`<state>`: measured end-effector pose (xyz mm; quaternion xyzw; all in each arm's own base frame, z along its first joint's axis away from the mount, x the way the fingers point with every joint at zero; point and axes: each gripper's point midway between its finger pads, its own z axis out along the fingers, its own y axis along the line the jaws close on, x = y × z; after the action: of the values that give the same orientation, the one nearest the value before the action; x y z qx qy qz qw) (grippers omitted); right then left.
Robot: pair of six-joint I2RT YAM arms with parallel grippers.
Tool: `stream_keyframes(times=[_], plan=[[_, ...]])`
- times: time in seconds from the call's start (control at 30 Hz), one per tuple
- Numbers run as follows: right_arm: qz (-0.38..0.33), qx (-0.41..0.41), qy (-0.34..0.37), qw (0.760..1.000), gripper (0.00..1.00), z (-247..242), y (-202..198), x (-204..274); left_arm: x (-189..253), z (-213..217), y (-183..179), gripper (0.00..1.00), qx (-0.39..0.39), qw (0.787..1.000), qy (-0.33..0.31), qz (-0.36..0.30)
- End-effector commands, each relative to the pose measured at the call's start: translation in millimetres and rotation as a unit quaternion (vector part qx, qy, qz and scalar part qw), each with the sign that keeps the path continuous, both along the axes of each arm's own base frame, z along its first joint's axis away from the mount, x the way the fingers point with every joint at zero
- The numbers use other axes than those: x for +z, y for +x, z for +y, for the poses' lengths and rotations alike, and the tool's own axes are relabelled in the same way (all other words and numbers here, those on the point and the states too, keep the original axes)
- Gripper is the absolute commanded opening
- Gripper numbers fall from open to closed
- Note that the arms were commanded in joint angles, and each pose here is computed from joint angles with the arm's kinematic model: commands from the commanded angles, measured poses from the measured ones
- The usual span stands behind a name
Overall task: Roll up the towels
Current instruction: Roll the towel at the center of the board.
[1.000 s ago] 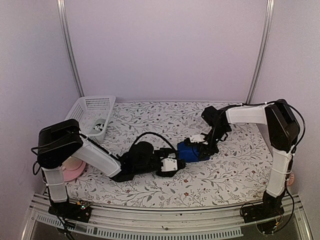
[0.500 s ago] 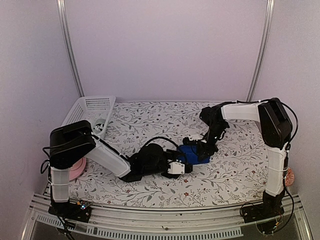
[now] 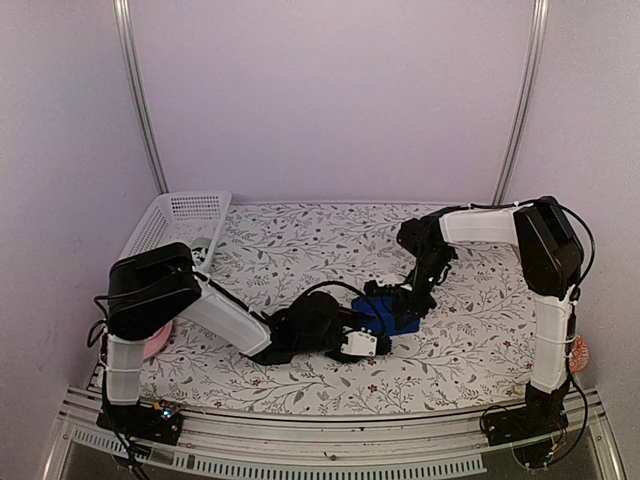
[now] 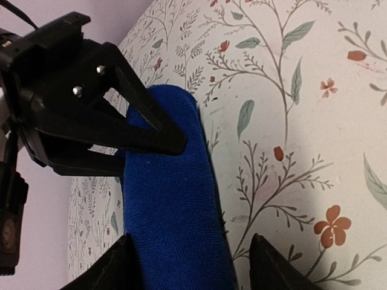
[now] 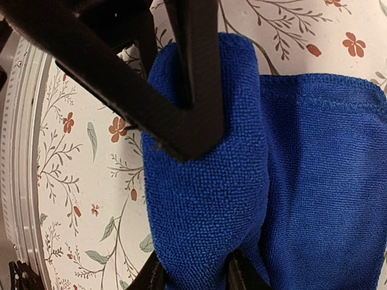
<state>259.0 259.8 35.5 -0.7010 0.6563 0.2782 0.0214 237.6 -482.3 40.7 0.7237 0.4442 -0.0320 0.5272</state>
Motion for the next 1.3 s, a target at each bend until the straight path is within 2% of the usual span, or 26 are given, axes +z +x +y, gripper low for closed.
stream_keyframes(times=[0.0, 0.27, 0.33, 0.43, 0.63, 0.83, 1.0, 1.17, 1.27], plan=[[0.034, 0.003, -0.025, 0.999, 0.3, -6, -16, -17, -17, -2, -6, 0.62, 0.002, 1.0, 0.026, 0.014], [0.035, 0.006, -0.029, 0.999, 0.31, -8, -18, -18, -25, 0, 10, 0.45, 0.045, 0.998, 0.036, 0.008], [0.035, 0.007, -0.027, 0.999, 0.32, -7, -17, -17, -25, 0, 11, 0.37, 0.048, 0.998, 0.036, 0.01], [0.03, 0.008, -0.026, 0.999, 0.33, -7, -16, -16, -27, 0, 10, 0.17, 0.045, 0.998, 0.038, 0.019], [-0.006, 0.002, -0.023, 1.0, 0.45, -6, -7, -6, -37, -1, 1, 0.0, 0.036, 0.996, 0.057, 0.06], [-0.072, -0.014, 0.0, 0.997, 0.6, -10, 7, 24, -47, 5, -8, 0.0, 0.049, 0.985, 0.071, 0.152], [-0.151, -0.021, 0.031, 0.988, 0.69, -23, 16, 56, -54, 7, -2, 0.0, 0.08, 0.961, 0.07, 0.255], [-0.214, -0.036, 0.056, 0.975, 0.71, -32, 25, 76, -61, 3, 14, 0.0, 0.118, 0.927, 0.078, 0.347], [-0.233, -0.045, 0.058, 0.97, 0.71, -39, 25, 73, -56, 1, 19, 0.0, 0.123, 0.906, 0.063, 0.401]])
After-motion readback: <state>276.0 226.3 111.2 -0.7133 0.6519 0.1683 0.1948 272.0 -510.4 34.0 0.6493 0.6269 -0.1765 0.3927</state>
